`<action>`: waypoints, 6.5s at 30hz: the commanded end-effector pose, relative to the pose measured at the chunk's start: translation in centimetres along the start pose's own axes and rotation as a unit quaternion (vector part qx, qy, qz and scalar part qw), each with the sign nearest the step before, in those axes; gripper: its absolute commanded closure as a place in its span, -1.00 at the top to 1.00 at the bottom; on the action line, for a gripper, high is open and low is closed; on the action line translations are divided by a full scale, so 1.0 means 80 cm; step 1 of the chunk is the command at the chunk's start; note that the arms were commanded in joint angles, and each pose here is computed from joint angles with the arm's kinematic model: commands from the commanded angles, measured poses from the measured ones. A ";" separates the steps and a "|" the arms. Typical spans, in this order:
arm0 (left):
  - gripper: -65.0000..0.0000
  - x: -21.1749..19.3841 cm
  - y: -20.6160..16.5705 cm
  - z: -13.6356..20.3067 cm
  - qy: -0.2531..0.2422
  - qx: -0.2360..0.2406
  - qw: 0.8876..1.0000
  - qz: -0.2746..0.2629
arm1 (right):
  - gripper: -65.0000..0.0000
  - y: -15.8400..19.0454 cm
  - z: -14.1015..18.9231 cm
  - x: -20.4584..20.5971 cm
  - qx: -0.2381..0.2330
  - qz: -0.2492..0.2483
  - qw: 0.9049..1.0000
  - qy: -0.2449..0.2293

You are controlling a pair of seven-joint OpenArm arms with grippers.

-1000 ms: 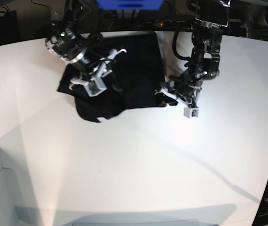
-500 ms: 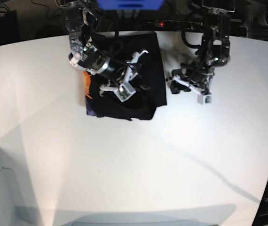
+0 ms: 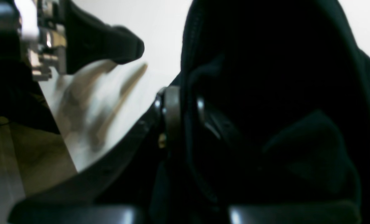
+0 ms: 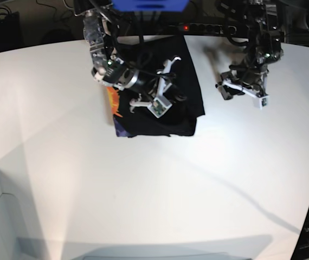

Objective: Fold the T-shirt properly
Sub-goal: 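Grasp the folded bundle's edge with the right gripper and flip it over, then grasp the bundle's corners with both grippers and pull them apart to square it, then hold the bundle's corners with both grippers and tug to straighten the edges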

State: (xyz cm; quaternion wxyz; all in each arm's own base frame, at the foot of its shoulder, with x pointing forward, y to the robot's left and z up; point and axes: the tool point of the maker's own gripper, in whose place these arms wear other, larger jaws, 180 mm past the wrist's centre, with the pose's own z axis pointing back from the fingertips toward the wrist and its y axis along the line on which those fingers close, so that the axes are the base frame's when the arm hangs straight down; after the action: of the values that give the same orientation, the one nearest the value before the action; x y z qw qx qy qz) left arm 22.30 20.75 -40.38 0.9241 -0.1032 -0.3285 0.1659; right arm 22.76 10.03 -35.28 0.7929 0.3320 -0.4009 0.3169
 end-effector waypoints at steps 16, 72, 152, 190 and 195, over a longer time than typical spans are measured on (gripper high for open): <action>-0.15 0.025 0.014 0.009 -0.017 0.008 0.999 -0.033 | 0.15 -0.044 0.084 0.069 -0.082 0.068 0.991 -0.081; 0.33 -0.047 -0.083 0.007 0.009 -0.066 0.996 0.063 | 0.15 -0.073 0.110 0.006 -0.064 0.168 0.983 0.032; -0.46 -0.089 -0.144 0.001 0.082 -0.127 0.988 0.026 | 0.15 -0.173 0.150 -0.013 -0.180 0.084 0.979 0.036; -1.00 -0.179 -0.167 0.071 0.157 -0.158 0.975 -0.001 | 0.15 -0.165 0.142 -0.011 -0.174 0.077 0.981 0.028; -1.00 -0.190 -0.163 0.058 0.172 -0.153 0.973 0.001 | 0.15 -0.164 0.143 -0.010 -0.174 0.078 0.981 0.028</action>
State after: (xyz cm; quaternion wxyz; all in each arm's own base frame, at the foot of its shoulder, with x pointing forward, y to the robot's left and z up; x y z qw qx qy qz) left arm 11.24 3.50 -41.95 0.9414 -0.2680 -0.1808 0.0960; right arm 27.05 -7.04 -35.76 0.8378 0.1414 -0.4285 0.3075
